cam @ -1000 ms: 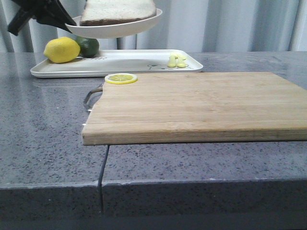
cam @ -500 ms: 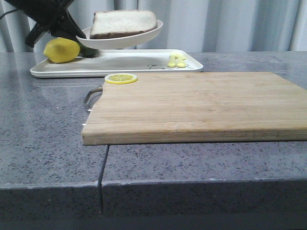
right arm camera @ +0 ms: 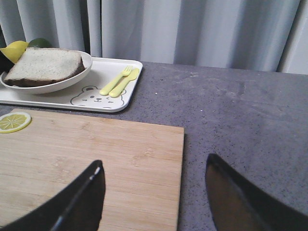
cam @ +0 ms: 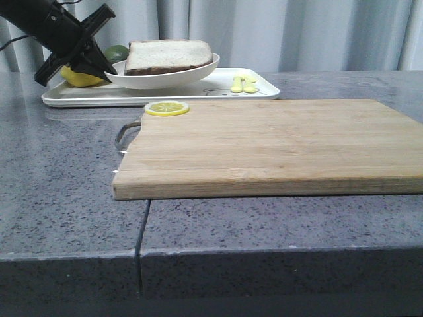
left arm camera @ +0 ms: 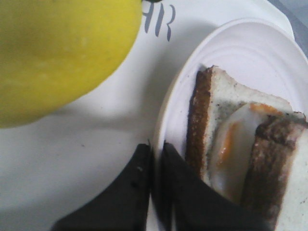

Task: Place bread and move sandwich to tray
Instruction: 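Lower the plate onto the tray and open the left gripper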

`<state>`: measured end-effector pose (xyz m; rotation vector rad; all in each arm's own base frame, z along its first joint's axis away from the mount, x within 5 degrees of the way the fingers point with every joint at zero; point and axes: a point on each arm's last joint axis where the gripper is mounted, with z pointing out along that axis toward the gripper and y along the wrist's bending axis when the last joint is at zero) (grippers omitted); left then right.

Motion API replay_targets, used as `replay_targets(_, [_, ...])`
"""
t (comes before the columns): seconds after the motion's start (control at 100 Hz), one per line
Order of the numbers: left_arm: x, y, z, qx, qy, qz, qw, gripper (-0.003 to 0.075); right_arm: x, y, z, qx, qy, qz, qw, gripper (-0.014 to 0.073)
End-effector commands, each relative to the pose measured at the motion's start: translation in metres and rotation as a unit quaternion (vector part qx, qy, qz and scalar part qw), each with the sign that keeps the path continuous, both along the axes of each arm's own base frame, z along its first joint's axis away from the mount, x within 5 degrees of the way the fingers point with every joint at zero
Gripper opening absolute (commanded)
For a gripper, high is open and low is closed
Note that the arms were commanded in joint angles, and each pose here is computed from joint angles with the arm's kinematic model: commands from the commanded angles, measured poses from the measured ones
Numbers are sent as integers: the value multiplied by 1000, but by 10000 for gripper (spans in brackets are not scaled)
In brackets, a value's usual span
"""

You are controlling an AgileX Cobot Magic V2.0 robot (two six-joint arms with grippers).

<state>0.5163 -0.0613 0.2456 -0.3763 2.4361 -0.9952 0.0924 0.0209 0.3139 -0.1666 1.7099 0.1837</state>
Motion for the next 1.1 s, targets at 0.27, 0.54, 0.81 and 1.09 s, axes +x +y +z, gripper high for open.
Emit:
replay_targets(0.27, [-4,0,49,-21,-53,36,998,-19,0,0,15,4,-48,-1,999,461])
replay_targets(0.54, [-4,-4,48,-9,-58,38,998,-20,0,0,15,4,-48,-1,999,461])
replay_targets(0.81, [-4,-8,49,-8,-61,35,998,-19,0,0,15,4,-48,-1,999,461])
replay_targets(1.09, [-4,-8,48,-8,-60,35,998,-18,0,0,15,4,-48,-1,999,461])
